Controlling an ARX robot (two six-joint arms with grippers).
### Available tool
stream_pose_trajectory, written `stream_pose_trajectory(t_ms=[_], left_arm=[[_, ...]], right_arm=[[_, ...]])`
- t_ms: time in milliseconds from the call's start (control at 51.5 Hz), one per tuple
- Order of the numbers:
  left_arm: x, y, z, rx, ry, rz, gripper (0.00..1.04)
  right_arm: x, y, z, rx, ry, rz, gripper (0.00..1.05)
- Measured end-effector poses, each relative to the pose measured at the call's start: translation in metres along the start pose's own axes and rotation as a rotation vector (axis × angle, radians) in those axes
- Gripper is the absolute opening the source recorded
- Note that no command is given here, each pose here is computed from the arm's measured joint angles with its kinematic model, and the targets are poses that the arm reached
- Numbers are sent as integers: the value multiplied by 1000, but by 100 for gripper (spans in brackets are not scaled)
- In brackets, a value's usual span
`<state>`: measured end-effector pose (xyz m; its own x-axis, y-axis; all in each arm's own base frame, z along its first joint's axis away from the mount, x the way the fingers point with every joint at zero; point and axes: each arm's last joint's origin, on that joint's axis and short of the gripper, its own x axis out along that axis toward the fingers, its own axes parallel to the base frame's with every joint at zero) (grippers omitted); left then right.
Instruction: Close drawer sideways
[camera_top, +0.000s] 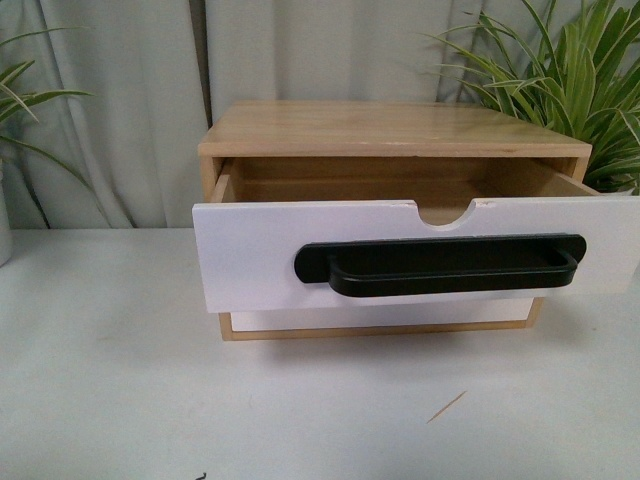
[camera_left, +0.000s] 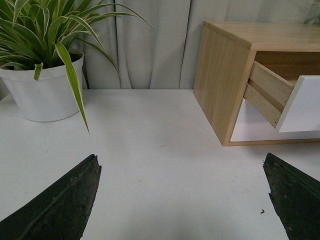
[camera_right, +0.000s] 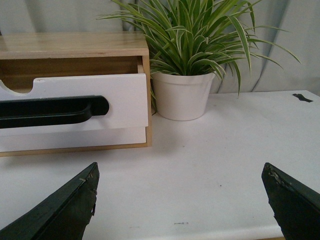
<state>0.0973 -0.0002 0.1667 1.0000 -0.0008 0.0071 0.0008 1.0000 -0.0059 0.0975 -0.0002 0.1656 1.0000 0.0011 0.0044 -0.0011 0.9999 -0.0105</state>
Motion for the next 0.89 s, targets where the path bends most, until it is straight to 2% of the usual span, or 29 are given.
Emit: stream_pose_trajectory(t_ms=[893], left_arm=[[0,0,0,0,0,0,99]], right_arm=[[0,0,0,0,0,0,96]])
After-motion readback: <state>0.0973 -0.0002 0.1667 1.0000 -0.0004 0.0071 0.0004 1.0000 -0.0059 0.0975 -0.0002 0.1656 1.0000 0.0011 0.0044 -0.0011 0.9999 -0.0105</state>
